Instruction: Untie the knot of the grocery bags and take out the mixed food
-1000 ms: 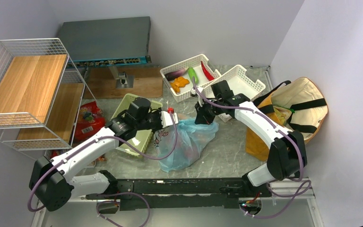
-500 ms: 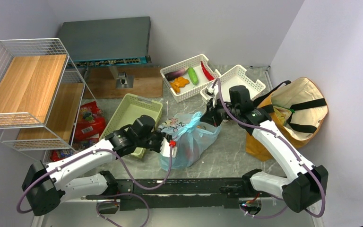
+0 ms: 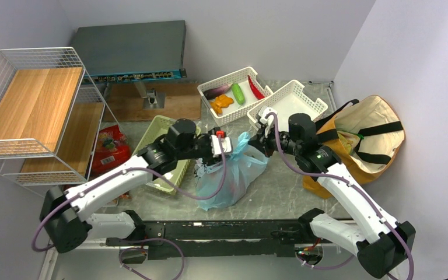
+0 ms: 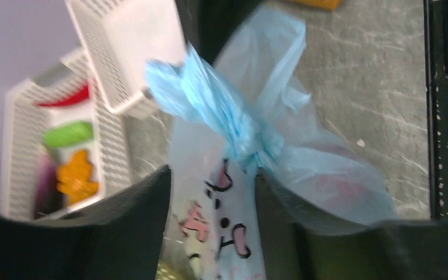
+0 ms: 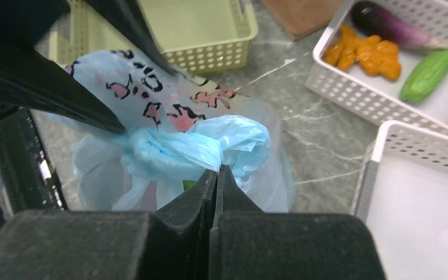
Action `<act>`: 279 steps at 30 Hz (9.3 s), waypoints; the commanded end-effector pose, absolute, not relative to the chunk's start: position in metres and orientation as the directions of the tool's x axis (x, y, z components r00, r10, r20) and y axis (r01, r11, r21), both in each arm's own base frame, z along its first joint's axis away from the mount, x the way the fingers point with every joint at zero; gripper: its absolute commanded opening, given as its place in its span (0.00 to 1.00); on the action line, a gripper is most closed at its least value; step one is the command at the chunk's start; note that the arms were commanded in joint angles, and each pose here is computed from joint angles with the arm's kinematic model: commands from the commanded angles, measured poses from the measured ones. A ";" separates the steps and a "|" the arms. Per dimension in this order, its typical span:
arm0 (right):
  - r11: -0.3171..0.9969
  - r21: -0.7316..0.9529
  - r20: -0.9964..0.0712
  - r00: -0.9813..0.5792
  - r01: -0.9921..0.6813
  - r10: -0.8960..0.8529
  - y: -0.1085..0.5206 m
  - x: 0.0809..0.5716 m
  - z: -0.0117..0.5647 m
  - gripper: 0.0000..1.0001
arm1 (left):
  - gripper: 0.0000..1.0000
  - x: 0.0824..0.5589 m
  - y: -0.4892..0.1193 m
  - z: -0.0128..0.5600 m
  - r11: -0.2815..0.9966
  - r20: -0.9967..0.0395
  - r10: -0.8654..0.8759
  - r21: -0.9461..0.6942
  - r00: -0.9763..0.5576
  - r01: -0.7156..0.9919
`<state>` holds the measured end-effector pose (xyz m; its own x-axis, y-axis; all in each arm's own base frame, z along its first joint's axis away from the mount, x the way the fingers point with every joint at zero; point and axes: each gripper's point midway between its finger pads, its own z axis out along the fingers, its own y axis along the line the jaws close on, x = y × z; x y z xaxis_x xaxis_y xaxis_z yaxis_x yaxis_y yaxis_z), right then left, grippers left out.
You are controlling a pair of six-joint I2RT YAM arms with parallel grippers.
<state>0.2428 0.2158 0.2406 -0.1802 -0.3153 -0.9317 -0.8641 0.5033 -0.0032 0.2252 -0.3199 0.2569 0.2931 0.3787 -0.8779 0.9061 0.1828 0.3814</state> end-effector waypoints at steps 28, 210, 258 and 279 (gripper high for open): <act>0.410 -0.264 -0.946 0.153 -0.873 -0.285 0.233 0.243 0.275 0.00 | 0.42 0.228 -0.342 0.183 -0.015 -0.847 0.451 0.307 0.281 0.951; 0.600 0.340 -0.827 -0.534 -0.725 -0.176 0.165 0.254 0.309 0.00 | 0.00 0.213 -0.257 0.294 -0.011 -0.823 0.434 0.401 0.365 0.916; 0.691 0.396 -0.732 -0.662 -0.604 -0.160 0.183 0.226 0.188 0.00 | 0.86 0.205 -0.290 0.109 -0.353 -0.449 0.638 0.552 0.626 0.756; 0.677 0.404 -0.711 -0.677 -0.615 -0.190 0.182 0.225 0.185 0.00 | 0.99 0.255 -0.259 0.091 -0.442 -0.196 0.782 0.494 0.591 0.749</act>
